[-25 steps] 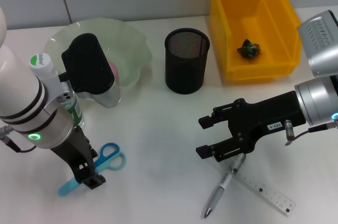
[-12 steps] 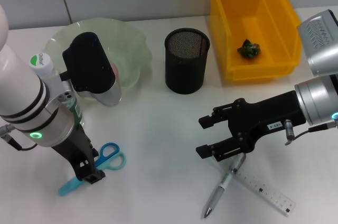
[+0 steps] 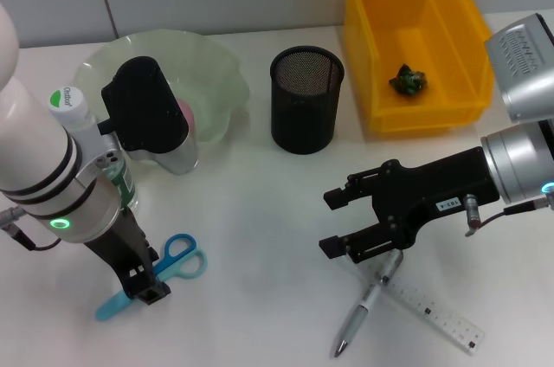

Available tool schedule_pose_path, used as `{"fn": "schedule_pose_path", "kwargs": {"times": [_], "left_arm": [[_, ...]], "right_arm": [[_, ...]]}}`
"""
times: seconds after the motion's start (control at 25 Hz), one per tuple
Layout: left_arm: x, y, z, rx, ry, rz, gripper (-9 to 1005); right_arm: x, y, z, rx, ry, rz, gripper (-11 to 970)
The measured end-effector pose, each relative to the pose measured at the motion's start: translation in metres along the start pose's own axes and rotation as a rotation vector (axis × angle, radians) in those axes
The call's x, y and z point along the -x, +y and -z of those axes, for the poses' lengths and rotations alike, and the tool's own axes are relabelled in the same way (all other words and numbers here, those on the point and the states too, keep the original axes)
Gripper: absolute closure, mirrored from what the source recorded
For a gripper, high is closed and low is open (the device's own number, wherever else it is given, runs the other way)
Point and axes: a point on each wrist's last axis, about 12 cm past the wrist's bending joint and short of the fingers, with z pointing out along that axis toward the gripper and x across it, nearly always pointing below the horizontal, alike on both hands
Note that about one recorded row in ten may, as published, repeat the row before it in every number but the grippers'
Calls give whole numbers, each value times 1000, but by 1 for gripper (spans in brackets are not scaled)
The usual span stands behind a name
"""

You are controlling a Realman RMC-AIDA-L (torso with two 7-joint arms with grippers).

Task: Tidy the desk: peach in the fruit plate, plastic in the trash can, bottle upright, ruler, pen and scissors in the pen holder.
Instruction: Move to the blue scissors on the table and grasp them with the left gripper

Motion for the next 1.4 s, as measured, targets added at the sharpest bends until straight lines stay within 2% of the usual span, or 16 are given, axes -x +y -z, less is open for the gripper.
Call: {"fn": "schedule_pose_path", "kwargs": {"times": [1.4], "left_arm": [[1,0,-7,10,12,12,554]], "right_arm": [[1,0,-1,1,0,4,195]]}}
